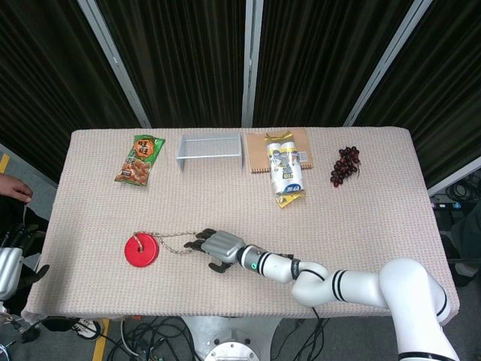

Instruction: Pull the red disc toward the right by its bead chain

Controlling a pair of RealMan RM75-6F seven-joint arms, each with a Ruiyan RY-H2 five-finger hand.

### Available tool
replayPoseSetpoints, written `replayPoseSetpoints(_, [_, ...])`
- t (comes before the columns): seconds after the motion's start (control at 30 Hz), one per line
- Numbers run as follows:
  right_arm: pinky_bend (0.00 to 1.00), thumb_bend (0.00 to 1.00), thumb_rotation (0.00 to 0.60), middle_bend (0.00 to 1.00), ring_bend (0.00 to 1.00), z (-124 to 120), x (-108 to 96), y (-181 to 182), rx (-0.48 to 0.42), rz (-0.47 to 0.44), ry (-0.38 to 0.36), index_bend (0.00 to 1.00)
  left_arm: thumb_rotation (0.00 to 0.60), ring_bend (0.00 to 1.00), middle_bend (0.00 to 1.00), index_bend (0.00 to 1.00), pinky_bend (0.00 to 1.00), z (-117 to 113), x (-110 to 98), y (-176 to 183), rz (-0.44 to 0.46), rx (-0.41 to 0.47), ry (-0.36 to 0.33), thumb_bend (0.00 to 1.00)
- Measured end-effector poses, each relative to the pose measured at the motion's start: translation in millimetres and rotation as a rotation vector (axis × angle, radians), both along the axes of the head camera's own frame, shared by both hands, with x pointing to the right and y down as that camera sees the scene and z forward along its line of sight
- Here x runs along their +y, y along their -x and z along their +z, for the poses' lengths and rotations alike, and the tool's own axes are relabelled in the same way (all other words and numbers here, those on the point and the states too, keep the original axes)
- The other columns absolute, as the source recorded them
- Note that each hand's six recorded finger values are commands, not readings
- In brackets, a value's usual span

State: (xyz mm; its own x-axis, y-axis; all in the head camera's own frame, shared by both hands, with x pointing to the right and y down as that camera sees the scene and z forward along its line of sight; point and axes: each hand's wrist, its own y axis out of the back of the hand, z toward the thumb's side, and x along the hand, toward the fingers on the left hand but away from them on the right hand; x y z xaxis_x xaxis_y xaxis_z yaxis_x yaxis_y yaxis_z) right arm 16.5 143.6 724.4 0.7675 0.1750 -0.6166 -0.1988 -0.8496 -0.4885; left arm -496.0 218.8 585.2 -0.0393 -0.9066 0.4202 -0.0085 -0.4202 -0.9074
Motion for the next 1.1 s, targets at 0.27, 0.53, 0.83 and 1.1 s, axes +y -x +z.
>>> replayPoseSetpoints(0.27, [0.0,0.52,0.6,0.49,0.07,-1.1,-8.3,-0.3,-0.006,0.03,-0.002,0.0,0.6,0.1,0.18,0.29,0.16,0.1,0.5,0.7,-0.001,0.0,0.001,0.19])
replayPoseSetpoints(0.53, [0.0,0.54,0.6,0.54,0.15,2.1,-12.8,-9.0,0.013,0.04,-0.013,0.0,0.6,0.1,0.18,0.29,0.16,2.2,1.8,1.2,-0.003,0.001,0.011,0.19])
replayPoseSetpoints(0.83, [0.43,0.61,0.6,0.61,0.38,0.6,-20.2,-20.3,0.014,0.07,-0.033,0.26,0.6,0.1,0.17,0.29,0.16,4.7,3.6,0.5,0.004,0.009,0.025,0.19])
replayPoseSetpoints(1.1, [0.91,0.9,0.6,0.75,0.8,-6.1,-28.5,-26.1,-0.034,0.153,-0.055,0.82,0.6,0.1,0.16,0.29,0.16,4.7,3.2,-0.3,0.007,0.011,0.026,0.19])
